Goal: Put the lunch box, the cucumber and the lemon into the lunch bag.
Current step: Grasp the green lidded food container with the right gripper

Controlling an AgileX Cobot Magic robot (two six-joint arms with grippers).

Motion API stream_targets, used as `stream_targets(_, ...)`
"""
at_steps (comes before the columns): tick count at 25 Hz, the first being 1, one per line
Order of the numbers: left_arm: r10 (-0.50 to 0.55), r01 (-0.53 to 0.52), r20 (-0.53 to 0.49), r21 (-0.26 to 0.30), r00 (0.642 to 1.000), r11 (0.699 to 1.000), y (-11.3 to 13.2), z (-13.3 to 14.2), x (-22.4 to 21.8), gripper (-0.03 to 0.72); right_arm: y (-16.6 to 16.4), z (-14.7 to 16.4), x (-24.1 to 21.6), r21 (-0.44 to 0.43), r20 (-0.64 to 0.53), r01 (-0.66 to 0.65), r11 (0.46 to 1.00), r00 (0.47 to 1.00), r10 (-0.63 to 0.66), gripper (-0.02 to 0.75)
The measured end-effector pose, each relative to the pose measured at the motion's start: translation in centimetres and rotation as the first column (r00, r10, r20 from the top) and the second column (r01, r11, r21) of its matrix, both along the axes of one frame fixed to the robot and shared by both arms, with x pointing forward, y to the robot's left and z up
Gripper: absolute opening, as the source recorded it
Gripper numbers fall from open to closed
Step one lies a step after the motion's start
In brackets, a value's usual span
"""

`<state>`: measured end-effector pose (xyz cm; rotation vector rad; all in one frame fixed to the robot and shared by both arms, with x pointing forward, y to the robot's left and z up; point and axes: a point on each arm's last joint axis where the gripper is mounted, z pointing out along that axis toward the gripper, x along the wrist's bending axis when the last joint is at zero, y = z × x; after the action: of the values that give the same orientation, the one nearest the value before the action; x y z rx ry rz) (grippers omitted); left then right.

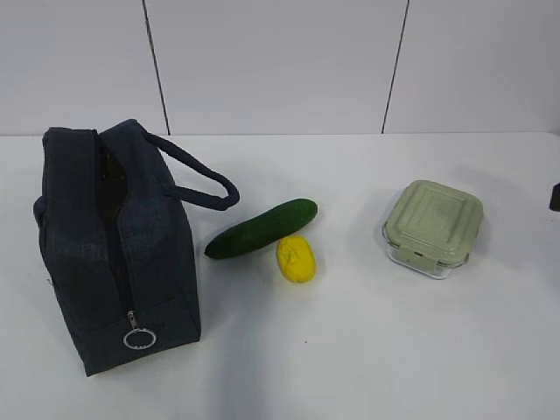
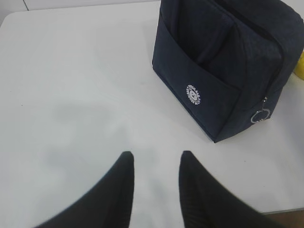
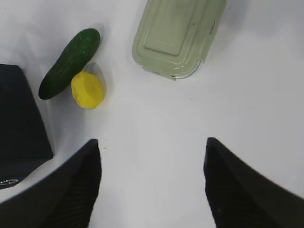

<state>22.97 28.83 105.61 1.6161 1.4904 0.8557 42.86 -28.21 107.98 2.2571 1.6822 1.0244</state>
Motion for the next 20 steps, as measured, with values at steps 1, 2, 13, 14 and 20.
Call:
stream_targets(1,0.0,0.0,0.0,0.0,1.0,1.0,0.0,0.0,0.0,0.236,0.0,-0.1,0.5,0.006,-0.008,-0.003,1.0,1.0,0.003,0.515)
stream_targets(2,0.0,0.0,0.0,0.0,1.0,1.0,0.0,0.0,0.0,0.236,0.0,-0.3,1.2,0.008,-0.018,-0.012,1.0,1.0,0.012,0.515)
stream_targets(13,0.0,0.0,0.0,0.0,1.0,1.0,0.0,0.0,0.0,0.236,0.3,-3.5,7.2,0.209,-0.045,-0.105,0.972,0.992,0.116,0.515)
stream_targets(14,0.0,0.0,0.0,0.0,1.0,1.0,0.0,0.0,0.0,0.236,-0.1,-3.9,7.7,0.231,-0.042,-0.103,0.967,0.992,0.116,0.515)
stream_targets(20,0.0,0.0,0.0,0.0,1.0,1.0,0.0,0.0,0.0,0.236,-2.7,-6.7,9.6,0.302,-0.041,-0.117,0.946,0.99,0.136,0.515)
